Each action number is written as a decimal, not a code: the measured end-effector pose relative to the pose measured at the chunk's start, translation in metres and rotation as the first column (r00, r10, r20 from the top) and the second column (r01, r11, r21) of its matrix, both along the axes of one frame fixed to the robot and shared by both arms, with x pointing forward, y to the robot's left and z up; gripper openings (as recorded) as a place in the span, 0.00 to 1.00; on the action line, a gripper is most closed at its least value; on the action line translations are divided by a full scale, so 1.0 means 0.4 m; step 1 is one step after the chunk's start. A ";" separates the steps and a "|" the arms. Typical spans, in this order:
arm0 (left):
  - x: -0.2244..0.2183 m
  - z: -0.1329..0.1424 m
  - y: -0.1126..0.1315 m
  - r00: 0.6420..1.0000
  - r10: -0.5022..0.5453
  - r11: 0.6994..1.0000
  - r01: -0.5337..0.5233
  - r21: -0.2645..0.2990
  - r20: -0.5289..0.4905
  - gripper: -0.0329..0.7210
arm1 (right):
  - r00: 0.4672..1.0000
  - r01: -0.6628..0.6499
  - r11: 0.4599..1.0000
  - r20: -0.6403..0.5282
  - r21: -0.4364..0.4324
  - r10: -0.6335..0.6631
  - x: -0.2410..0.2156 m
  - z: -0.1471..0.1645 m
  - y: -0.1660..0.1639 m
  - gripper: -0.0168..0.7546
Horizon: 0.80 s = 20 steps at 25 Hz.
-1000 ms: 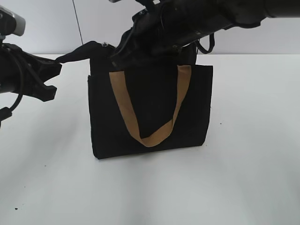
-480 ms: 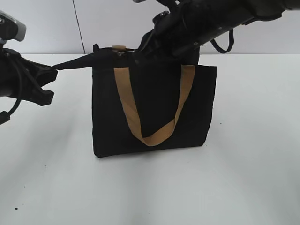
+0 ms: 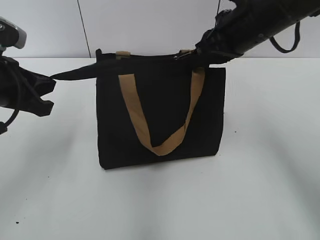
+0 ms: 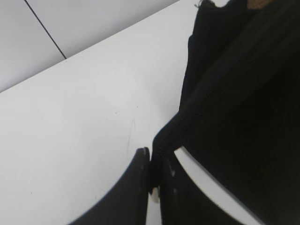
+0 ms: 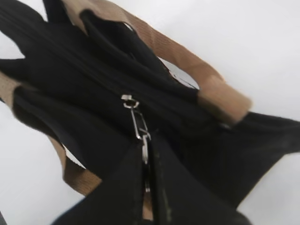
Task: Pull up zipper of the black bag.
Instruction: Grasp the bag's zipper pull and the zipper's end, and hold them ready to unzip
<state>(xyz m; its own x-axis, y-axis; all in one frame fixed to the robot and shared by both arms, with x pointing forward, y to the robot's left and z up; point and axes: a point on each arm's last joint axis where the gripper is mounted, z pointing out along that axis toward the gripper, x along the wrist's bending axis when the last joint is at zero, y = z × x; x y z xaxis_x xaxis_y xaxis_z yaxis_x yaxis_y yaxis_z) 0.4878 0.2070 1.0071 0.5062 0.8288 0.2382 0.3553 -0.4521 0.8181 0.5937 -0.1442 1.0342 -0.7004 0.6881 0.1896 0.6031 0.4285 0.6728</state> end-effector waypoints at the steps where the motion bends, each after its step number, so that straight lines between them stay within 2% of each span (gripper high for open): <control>1: 0.000 -0.001 0.001 1.000 0.002 1.000 -0.002 0.002 -0.003 0.08 | 1.000 0.007 1.000 -0.014 0.001 -0.007 0.002 0.000 -0.014 0.01; 7: 0.000 -0.001 0.001 1.000 0.002 1.000 -0.002 0.003 -0.004 0.08 | 0.996 0.059 0.998 -0.071 0.016 -0.058 0.015 0.003 -0.085 0.01; 16: 0.000 -0.001 0.001 1.000 0.014 1.000 -0.014 -0.011 -0.010 0.08 | 0.992 0.076 0.995 -0.105 0.070 -0.068 0.013 0.010 -0.089 0.01; 18: 0.000 -0.001 0.002 0.999 0.040 0.998 -0.041 -0.043 -0.025 0.09 | 0.991 0.084 0.992 -0.115 0.093 -0.073 0.013 0.014 -0.089 0.05; 20: 0.000 -0.003 0.005 0.996 0.076 0.994 -0.080 -0.079 -0.051 0.14 | 0.991 0.100 0.989 -0.104 0.107 -0.088 0.014 0.024 -0.094 0.16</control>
